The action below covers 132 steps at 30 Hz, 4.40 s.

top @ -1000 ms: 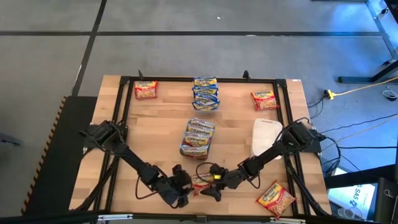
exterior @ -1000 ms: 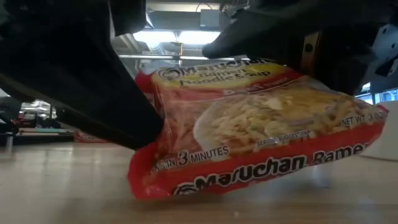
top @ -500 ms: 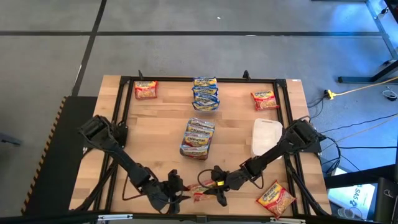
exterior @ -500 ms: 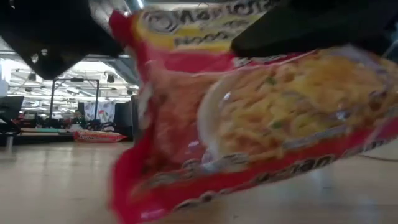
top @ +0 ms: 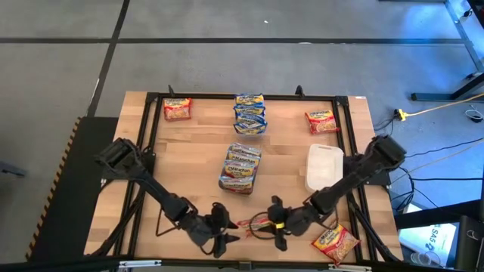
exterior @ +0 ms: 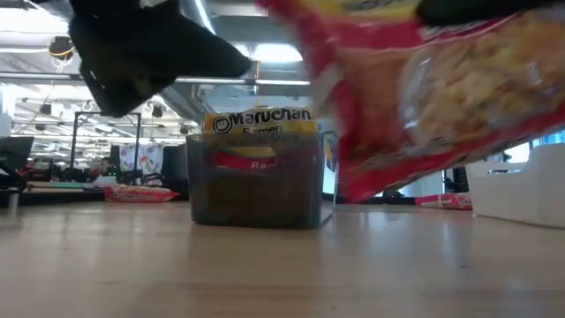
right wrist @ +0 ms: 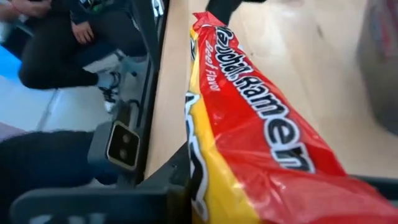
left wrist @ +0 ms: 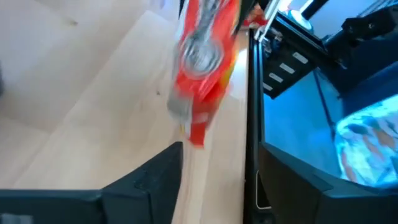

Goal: Sort Maruchan noodles
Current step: Put the red noodle pack into the white bin

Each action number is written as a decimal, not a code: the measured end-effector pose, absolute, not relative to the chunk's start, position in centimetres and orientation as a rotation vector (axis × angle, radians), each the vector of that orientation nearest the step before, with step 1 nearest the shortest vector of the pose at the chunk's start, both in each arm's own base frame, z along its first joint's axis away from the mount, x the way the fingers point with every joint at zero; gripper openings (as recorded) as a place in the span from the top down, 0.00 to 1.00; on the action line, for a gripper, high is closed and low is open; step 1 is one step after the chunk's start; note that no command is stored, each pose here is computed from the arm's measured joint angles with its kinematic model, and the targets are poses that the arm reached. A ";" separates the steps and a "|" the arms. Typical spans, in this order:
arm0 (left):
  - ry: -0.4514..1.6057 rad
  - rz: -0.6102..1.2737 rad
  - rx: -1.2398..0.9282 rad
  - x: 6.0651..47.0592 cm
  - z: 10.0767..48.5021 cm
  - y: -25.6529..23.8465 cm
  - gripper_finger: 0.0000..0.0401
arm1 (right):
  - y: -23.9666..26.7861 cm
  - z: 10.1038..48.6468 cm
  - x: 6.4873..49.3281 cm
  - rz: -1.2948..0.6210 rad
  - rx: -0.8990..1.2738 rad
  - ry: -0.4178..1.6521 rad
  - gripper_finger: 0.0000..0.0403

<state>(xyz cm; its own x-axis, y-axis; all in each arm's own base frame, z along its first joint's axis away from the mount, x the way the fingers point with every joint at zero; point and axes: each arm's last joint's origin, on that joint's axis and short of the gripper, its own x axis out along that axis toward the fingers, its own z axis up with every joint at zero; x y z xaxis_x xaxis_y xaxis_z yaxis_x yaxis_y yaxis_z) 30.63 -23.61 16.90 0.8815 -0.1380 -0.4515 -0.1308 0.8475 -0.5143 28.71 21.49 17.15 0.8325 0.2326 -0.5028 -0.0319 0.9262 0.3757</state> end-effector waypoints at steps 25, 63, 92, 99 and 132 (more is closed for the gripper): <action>0.155 0.040 -0.285 29.8 19.9 -25.4 0.47 | 21.9 23.9 26.2 0.087 0.261 0.257 0.79; 0.256 0.054 -0.207 31.3 19.5 -23.0 0.71 | 18.4 26.1 26.2 0.230 0.229 0.408 0.31; 0.339 0.089 -0.224 32.1 18.6 -21.4 0.70 | 17.8 27.4 35.2 0.201 0.140 0.837 0.40; 0.332 0.099 -0.225 32.1 18.6 -21.3 0.68 | 18.0 27.3 35.5 0.225 0.110 0.810 0.76; 0.358 -0.014 -0.244 30.1 20.7 -22.7 0.53 | 7.1 31.7 13.2 -0.104 0.079 0.954 0.80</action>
